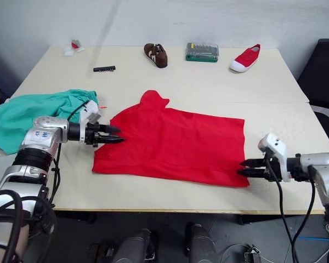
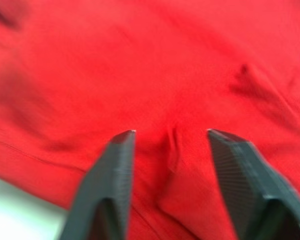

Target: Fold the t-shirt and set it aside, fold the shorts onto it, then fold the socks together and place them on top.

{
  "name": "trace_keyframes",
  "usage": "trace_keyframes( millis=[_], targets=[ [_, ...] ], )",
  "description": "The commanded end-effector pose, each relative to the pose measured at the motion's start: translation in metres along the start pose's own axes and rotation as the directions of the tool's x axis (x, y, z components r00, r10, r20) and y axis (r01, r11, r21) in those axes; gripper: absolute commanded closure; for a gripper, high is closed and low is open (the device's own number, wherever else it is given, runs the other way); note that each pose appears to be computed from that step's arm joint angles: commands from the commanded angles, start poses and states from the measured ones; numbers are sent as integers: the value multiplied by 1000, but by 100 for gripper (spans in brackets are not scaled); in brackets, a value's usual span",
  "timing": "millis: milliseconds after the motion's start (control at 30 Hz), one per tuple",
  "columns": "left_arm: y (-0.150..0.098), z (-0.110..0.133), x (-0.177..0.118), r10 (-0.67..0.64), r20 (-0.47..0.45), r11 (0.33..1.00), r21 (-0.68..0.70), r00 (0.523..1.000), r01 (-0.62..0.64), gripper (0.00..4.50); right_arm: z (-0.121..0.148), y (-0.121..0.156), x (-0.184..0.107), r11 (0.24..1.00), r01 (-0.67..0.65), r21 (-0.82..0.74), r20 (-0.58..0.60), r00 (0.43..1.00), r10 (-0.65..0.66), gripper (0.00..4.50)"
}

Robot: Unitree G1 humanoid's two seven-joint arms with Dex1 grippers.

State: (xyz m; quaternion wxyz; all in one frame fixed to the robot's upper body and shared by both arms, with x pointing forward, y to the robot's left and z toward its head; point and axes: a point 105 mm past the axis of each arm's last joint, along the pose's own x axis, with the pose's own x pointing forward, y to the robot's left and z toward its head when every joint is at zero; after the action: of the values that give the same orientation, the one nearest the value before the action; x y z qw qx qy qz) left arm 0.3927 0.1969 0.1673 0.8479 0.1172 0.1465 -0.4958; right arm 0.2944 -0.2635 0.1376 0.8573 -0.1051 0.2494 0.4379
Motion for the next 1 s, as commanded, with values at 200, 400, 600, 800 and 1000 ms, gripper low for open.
trace_keyframes(
  millis=[200, 400, 600, 800, 1000],
  targets=[
    [-52, 32, -26, -145, 108, 979, 162, 984, 126, 150, 53, 51, -8, 986, 60, -156, 220, 975, -24, 75],
    [-91, -26, -6, -157, 14, 980, 126, 988, 154, 325, 42, 93, 48, 991, 62, -118, 249, 968, -31, 247],
    [-86, -45, 1, -32, 4, 997, 73, 999, 32, 450, 13, 76, 75, 973, 232, -1, 185, 956, -228, 447],
    [-71, -87, -6, 48, -165, 988, 151, 985, -23, 450, -25, 60, 71, 930, 357, 87, 102, 926, -365, 447],
    [-51, -106, -24, 133, -217, 980, 174, 967, -96, 450, -48, 41, 34, 873, 479, 92, 63, 872, -485, 447]
  ],
)
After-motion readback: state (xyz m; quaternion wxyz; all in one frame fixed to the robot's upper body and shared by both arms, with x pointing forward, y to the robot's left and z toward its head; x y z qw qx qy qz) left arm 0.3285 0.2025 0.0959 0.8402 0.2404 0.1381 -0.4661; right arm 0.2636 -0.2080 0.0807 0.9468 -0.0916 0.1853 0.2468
